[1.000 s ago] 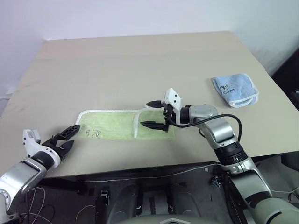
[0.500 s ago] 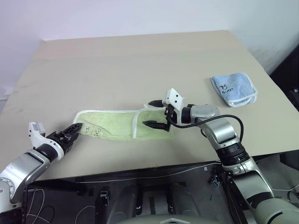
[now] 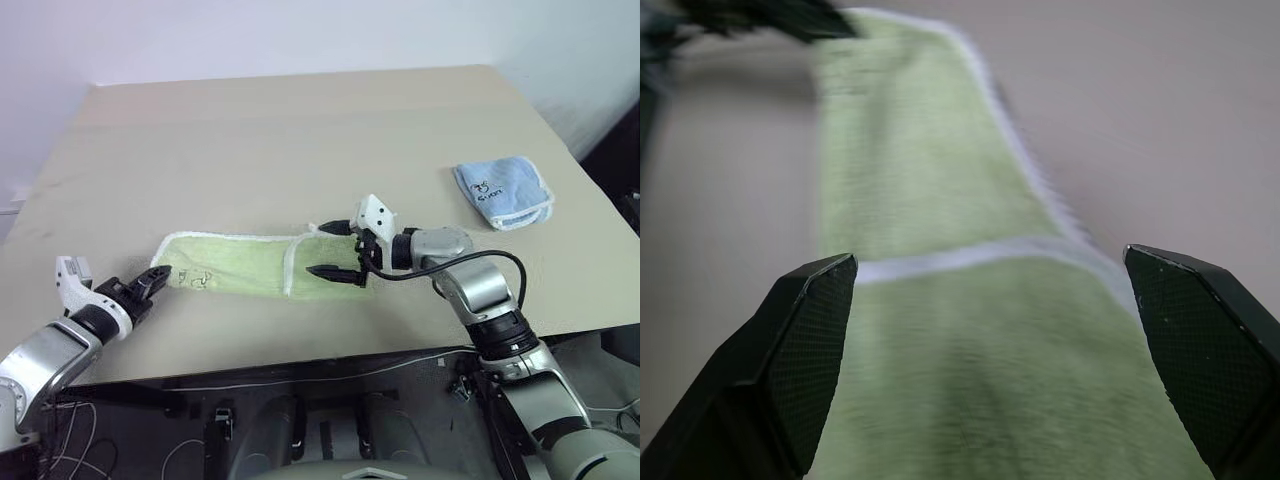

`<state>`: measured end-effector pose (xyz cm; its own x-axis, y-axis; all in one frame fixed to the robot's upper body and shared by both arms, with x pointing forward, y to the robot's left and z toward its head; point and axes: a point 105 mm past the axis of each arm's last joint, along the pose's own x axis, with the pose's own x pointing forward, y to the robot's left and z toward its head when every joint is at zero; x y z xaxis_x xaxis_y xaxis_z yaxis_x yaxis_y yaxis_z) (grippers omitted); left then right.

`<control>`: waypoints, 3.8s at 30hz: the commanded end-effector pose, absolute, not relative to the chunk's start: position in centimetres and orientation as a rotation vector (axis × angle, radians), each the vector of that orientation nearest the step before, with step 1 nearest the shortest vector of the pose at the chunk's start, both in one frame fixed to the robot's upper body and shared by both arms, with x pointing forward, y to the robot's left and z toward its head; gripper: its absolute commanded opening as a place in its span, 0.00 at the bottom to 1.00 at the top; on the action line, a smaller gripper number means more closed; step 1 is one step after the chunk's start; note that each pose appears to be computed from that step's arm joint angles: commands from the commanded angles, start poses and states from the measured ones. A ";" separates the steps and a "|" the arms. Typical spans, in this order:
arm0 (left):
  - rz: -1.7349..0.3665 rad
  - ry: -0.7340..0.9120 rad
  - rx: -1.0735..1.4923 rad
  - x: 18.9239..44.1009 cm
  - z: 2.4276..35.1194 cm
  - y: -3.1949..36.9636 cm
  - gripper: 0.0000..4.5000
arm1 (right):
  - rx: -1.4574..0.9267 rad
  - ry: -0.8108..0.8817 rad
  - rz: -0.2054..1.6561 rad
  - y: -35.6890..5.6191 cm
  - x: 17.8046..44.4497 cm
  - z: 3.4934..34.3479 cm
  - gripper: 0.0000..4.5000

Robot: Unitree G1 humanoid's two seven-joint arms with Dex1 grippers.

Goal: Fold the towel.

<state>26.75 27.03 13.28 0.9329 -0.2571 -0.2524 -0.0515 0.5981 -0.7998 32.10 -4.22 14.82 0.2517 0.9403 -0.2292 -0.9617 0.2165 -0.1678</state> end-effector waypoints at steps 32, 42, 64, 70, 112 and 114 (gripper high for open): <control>-1.112 0.575 -0.258 31.3 17.4 8.4 0.01 | -0.304 -0.007 0.849 -14.0 35.7 18.3 1.00; -1.259 0.641 -0.209 29.6 17.4 5.6 0.01 | -0.306 -0.011 0.778 -14.9 36.1 18.2 1.00; -1.231 0.619 -0.229 30.5 16.0 2.8 0.17 | -0.331 -0.002 0.735 -15.1 36.7 17.6 1.00; -1.256 0.577 -0.256 30.3 17.2 3.1 0.61 | -0.324 -0.006 0.733 -15.2 36.9 17.8 1.00; -1.174 0.164 0.254 30.9 9.2 9.3 0.02 | 0.069 0.350 0.863 -5.8 33.4 8.8 0.00; -1.165 0.180 0.235 30.9 8.3 9.5 0.02 | 0.041 0.363 0.845 -6.4 33.4 7.9 0.00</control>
